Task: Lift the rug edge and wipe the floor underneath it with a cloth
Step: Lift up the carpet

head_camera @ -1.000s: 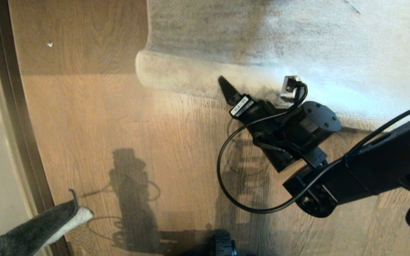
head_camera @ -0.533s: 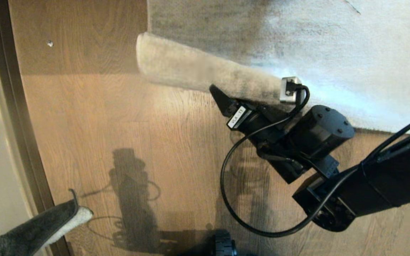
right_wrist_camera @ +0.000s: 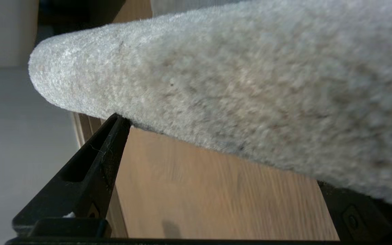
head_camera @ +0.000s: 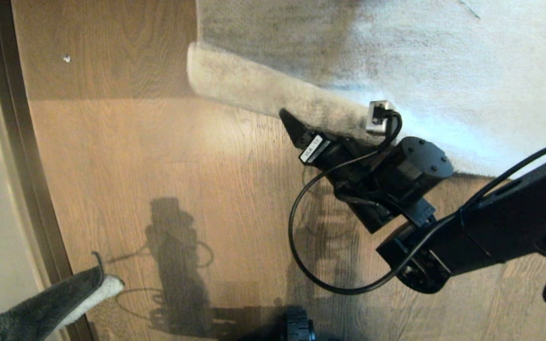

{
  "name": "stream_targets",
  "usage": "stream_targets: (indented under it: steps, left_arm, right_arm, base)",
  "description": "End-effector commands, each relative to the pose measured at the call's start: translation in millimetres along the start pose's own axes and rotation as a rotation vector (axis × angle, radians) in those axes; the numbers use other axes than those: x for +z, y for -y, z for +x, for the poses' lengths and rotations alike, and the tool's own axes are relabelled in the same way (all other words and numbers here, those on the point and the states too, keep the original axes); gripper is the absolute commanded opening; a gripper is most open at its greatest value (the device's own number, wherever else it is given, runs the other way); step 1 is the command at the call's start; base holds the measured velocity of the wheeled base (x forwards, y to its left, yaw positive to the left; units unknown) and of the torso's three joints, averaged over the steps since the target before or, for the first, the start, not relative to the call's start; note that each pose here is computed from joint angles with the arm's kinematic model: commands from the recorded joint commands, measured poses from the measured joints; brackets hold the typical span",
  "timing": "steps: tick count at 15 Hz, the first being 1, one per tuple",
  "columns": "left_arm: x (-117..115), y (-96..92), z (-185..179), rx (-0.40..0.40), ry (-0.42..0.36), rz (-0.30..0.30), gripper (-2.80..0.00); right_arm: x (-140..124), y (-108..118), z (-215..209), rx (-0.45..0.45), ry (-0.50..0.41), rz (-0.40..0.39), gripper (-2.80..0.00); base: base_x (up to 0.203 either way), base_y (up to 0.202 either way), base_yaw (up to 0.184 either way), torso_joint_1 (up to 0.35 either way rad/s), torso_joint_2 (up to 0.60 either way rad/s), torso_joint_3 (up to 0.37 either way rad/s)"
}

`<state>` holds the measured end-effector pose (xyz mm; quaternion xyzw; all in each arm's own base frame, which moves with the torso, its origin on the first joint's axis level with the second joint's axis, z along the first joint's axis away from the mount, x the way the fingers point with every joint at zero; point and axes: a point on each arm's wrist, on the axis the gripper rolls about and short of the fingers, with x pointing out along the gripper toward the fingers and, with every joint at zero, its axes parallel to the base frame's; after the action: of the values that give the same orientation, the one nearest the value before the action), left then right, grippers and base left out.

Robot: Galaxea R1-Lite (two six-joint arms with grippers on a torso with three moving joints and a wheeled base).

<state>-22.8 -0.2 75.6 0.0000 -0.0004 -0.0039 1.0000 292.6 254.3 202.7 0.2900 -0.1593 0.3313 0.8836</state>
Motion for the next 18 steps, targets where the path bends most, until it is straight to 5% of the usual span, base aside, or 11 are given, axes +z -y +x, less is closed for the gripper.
stream_targets:
  steps: [1, 13, 18]
  left_arm:
    - [0, 0.0, 0, 0.000, 0.001, 0.000, -2.80]
    - [0, 0.0, 0, 0.000, 0.001, 0.000, -2.80]
    - [0, 0.0, 0, 0.000, 0.001, 0.000, -2.80]
  right_arm:
    - [2, 5, 5, 0.008, 0.052, 0.002, 0.00]
    - [52, -16, 15, 0.154, 0.164, 0.020, 0.00]
    - [16, -11, -7, 0.094, 0.018, 0.030, 0.00]
  base:
    - [0.000, 0.000, 0.000, 0.000, 0.00, 0.000]
    - [0.000, 0.000, 0.000, 0.000, 0.00, 0.000]
    - [0.000, 0.000, 0.000, 0.000, 0.00, 0.000]
